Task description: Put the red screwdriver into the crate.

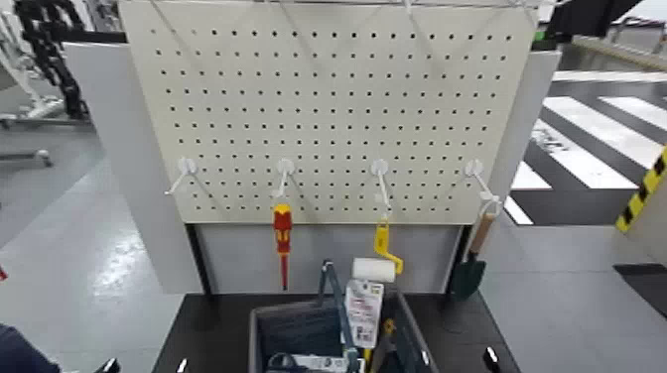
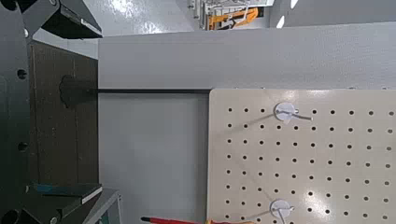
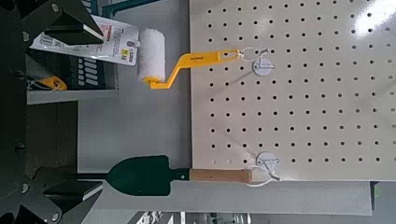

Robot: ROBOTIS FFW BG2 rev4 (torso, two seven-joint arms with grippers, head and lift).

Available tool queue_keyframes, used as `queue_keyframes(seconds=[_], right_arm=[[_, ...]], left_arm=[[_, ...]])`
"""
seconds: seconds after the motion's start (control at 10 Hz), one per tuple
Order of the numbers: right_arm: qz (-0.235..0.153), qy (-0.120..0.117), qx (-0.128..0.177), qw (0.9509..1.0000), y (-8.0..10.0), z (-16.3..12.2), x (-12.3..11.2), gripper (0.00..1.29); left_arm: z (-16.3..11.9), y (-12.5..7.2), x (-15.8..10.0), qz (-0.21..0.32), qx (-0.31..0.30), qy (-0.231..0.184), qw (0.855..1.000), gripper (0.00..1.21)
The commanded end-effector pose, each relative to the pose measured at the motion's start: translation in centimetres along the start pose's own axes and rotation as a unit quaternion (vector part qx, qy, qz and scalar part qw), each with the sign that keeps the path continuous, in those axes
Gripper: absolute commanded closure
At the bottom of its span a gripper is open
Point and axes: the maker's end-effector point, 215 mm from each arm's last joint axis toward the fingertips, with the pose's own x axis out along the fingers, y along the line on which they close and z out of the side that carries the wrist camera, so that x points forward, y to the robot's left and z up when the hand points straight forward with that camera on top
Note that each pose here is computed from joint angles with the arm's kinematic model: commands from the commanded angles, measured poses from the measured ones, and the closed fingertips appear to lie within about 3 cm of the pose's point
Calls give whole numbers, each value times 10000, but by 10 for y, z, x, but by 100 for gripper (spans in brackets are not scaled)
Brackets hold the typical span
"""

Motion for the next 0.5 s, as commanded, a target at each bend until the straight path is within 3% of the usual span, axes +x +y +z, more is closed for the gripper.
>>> queue_keyframes(seconds=[0.1, 0.5], right_arm=[[5, 6, 9, 10000, 1, -1, 0, 20], [-2, 18, 29, 10000, 0, -2, 0, 19]], left_arm=[[2, 1, 2, -1, 7, -24, 10000, 13], [9, 2, 11, -64, 34, -95, 9999, 13]])
